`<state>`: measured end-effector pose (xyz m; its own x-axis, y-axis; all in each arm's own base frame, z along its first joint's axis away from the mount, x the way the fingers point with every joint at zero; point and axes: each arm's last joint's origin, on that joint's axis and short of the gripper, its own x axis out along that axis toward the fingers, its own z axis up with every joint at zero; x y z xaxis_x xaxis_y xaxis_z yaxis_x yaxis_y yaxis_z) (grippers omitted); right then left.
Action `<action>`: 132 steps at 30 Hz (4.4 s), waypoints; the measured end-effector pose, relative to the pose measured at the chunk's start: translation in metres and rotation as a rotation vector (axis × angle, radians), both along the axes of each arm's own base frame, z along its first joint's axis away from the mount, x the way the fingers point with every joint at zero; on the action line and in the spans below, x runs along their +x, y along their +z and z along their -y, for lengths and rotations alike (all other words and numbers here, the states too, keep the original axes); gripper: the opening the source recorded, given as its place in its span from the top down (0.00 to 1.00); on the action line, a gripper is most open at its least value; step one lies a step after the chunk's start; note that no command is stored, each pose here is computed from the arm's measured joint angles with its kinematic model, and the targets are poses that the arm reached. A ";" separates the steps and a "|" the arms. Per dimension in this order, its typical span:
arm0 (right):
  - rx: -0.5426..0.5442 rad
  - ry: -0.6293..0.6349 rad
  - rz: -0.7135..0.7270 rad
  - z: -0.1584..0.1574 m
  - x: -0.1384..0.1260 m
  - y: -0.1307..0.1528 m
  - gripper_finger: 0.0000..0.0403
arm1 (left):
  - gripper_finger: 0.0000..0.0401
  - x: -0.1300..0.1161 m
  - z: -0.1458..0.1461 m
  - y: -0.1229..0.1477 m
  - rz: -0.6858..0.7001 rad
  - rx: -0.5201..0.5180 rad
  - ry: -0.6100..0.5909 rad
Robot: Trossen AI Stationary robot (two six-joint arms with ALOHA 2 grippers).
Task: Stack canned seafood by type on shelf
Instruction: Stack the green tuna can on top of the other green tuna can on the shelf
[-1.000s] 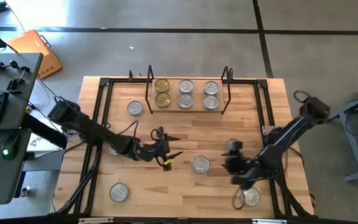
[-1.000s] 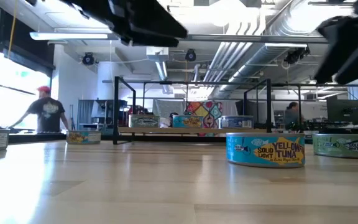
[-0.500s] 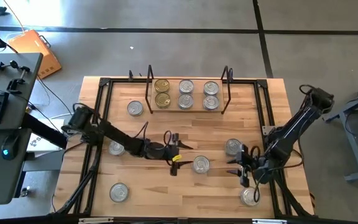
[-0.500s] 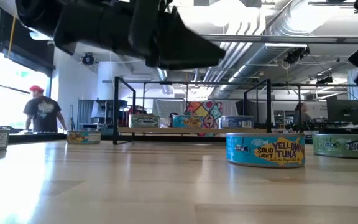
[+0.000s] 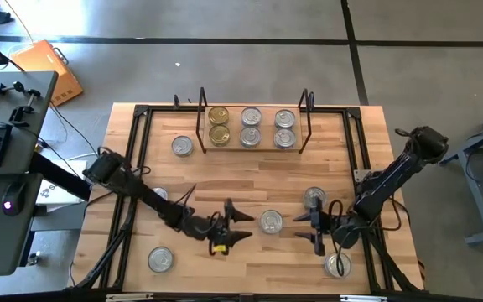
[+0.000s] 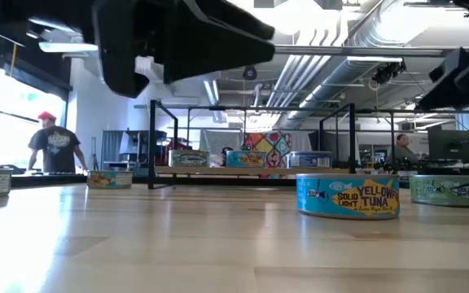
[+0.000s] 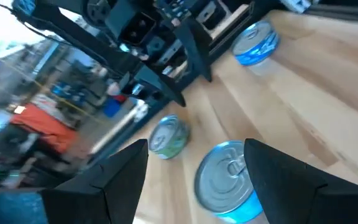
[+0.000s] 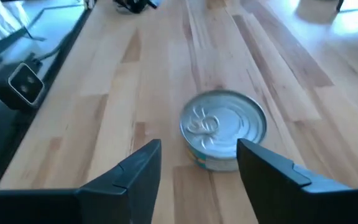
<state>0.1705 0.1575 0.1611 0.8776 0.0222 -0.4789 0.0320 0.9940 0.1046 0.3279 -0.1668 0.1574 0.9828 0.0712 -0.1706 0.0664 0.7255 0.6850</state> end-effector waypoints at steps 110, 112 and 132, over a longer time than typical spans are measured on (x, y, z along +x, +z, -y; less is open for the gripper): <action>-0.415 0.178 -0.196 0.040 0.175 0.030 1.00 | 0.82 -0.007 -0.047 -0.040 -0.450 -0.200 0.491; -0.404 0.162 -0.183 0.032 0.161 0.038 1.00 | 0.79 -0.003 -0.047 -0.038 -0.418 -0.212 0.475; -0.221 0.147 0.091 -0.006 0.087 0.013 1.00 | 0.94 0.019 -0.075 -0.061 -0.511 -0.182 0.342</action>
<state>0.2571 0.1636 0.1737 0.9124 0.0564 -0.4055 -0.1138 0.9863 -0.1191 0.3474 -0.0916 0.0965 0.7012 0.2916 -0.6506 0.0963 0.8654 0.4917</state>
